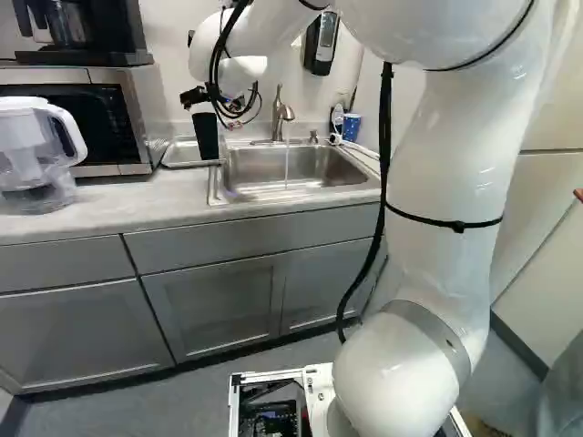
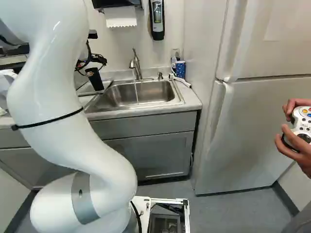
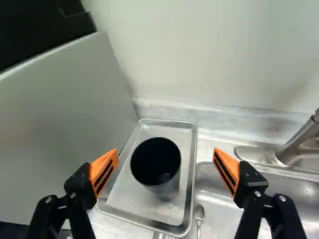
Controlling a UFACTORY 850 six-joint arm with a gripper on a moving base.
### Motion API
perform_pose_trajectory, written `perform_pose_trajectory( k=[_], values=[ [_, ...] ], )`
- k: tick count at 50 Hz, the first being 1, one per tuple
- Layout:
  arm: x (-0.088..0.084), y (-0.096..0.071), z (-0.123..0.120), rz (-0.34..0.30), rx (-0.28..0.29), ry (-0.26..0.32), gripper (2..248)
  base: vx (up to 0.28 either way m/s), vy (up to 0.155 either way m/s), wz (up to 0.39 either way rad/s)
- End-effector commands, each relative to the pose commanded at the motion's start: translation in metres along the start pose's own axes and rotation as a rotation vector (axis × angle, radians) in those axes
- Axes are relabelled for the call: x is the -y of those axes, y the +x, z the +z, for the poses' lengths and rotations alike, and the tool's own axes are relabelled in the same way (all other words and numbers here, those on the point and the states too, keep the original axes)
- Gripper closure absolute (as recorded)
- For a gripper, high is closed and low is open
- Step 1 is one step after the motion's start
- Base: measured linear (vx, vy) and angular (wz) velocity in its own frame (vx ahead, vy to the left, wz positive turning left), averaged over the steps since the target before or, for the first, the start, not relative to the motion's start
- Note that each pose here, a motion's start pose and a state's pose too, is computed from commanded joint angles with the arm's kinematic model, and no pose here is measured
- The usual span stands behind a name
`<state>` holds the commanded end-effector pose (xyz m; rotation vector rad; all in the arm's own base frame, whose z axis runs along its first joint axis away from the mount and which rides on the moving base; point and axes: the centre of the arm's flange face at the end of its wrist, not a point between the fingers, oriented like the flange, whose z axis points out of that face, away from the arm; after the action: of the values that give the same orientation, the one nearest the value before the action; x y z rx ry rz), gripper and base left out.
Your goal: Rinse the cup and place it in the tray
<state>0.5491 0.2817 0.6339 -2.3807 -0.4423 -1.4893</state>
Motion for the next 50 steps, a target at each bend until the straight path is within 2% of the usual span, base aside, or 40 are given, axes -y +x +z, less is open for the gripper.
perform_pose_trajectory(
  k=[16,50],
  values=[
    [-0.02,0.011,-0.026,-0.012,-0.03,-0.028,3,0.0,0.0,0.0],
    [-0.064,0.036,-0.077,-0.101,-0.096,-0.099,3,0.0,0.0,0.0]
  ],
)
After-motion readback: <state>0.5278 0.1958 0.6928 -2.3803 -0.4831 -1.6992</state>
